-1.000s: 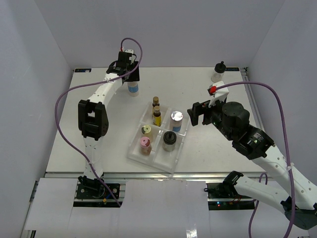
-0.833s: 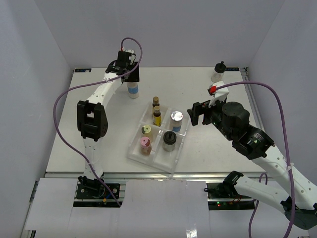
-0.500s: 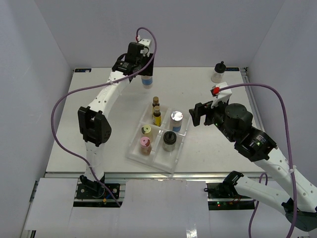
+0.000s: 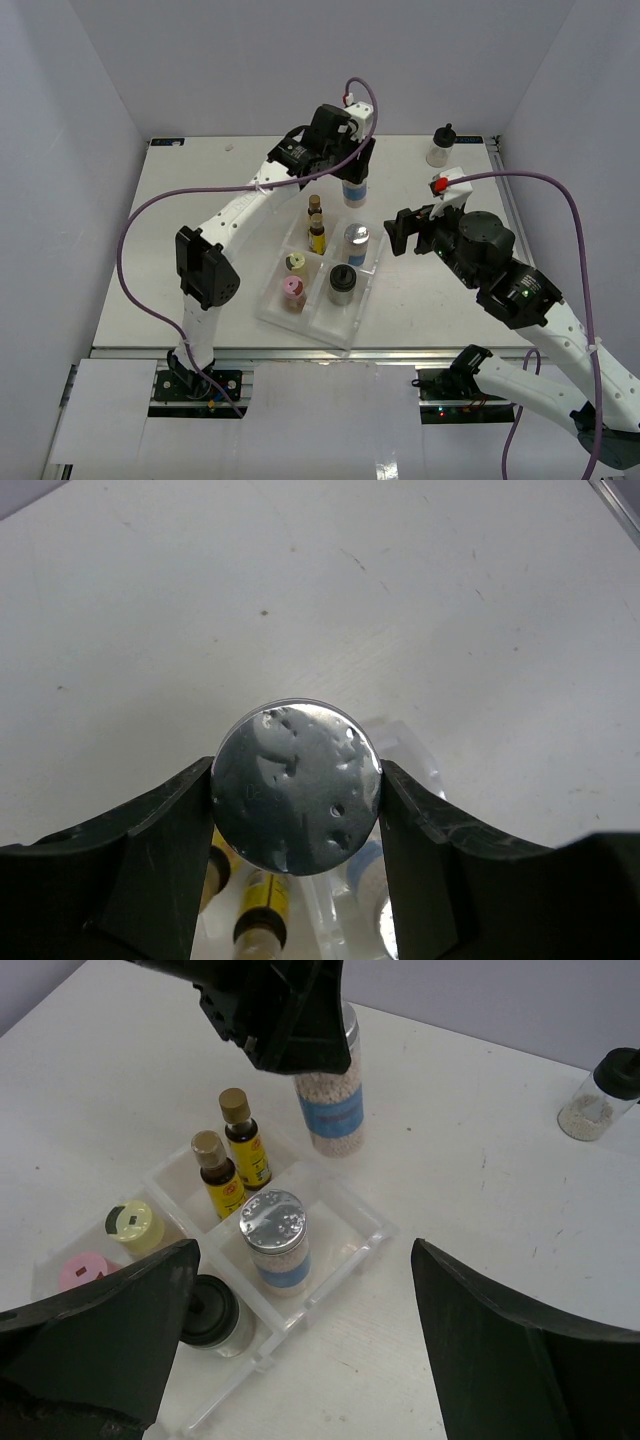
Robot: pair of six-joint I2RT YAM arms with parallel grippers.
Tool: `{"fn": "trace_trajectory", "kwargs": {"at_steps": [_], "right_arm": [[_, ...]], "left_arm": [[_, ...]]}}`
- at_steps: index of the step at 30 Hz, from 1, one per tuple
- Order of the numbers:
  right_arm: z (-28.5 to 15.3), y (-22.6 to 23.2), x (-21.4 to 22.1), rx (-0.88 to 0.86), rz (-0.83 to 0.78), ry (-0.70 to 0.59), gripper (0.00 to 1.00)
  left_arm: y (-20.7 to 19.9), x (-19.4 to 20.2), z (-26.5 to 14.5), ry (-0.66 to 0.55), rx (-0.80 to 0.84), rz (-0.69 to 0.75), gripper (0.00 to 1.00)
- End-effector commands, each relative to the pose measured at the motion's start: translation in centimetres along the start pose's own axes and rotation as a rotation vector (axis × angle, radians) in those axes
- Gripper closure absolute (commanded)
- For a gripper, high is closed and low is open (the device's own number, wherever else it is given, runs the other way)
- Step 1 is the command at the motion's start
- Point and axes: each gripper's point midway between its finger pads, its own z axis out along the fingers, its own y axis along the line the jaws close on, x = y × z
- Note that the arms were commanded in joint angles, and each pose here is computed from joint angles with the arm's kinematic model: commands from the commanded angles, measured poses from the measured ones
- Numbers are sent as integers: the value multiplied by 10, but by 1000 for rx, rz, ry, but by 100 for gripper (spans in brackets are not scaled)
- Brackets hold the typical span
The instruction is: Organize the condiment bottles
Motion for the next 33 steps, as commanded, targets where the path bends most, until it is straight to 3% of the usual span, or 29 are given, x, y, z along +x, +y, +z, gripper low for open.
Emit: {"fn": "trace_trajectory", "kwargs": {"at_steps": [1,9,28,33], "right_arm": [[-4,-2,-15,7,21,-66,7],[-4,-3,-15,13,11,-65,7],[-2,-2,-12,11,16,-63,7],[-4,-4,-11,18,17,-67,7]], "left_arm": [[-31,-33,-40,-103,23,10,100],[-57,0,-27,-38,45,15,100],[-70,43,-14,7,37,16,100],[-72,55,-6,29,27,28,94]]}}
